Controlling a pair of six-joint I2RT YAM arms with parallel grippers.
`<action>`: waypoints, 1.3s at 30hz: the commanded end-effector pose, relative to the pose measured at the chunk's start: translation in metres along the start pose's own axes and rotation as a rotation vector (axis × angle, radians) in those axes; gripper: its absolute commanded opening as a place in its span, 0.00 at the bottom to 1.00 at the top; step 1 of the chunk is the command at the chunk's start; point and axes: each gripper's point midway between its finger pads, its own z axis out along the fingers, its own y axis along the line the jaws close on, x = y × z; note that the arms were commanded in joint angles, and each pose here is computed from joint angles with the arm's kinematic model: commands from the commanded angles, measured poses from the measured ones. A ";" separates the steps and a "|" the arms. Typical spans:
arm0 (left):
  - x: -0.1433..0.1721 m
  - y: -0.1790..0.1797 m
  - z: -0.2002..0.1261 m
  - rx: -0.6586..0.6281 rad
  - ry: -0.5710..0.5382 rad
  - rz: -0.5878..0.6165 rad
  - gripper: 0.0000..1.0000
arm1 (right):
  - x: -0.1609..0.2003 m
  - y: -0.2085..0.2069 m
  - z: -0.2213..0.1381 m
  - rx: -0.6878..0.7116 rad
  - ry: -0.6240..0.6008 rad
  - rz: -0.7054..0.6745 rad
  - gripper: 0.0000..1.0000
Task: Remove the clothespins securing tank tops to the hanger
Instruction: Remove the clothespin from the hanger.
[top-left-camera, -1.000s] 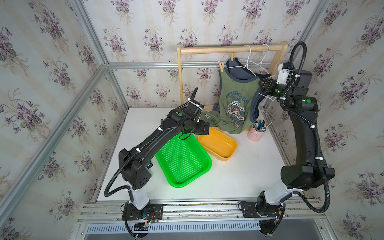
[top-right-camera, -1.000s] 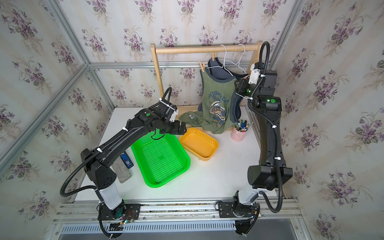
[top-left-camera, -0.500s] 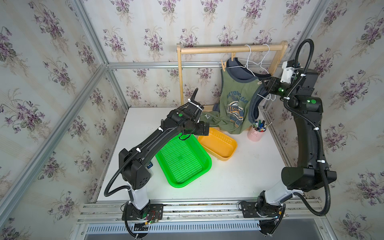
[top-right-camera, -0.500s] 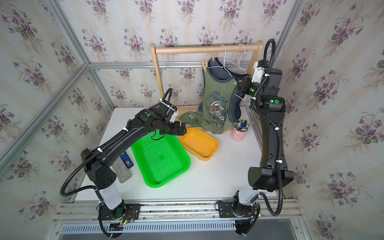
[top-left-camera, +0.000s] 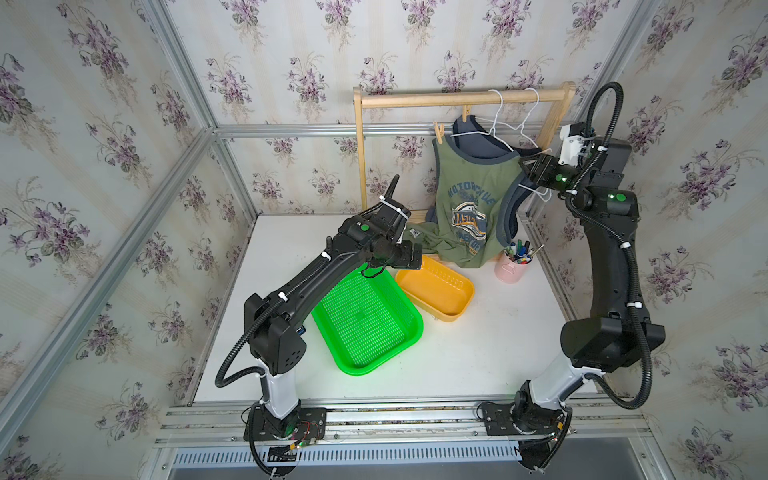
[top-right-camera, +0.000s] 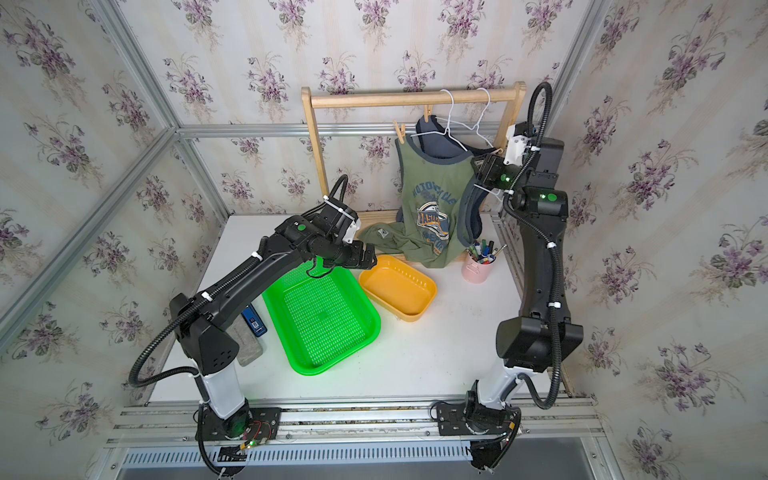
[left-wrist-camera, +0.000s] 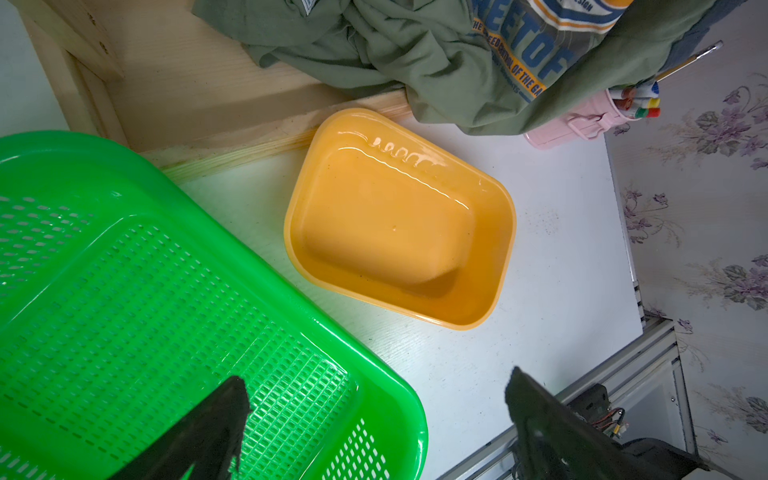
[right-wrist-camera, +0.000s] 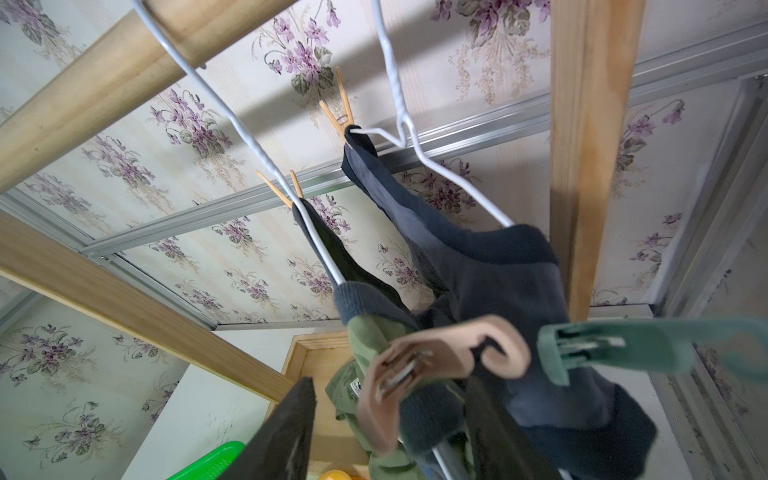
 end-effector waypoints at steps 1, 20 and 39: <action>0.001 0.000 -0.003 -0.003 0.003 -0.013 0.99 | 0.002 0.011 0.006 -0.079 0.011 -0.002 0.55; -0.002 -0.004 -0.005 0.010 0.004 -0.014 0.99 | 0.015 0.034 -0.003 -0.133 0.038 -0.034 0.28; -0.013 -0.009 -0.021 0.022 -0.041 0.001 0.99 | 0.000 0.064 -0.025 -0.112 -0.018 -0.092 0.14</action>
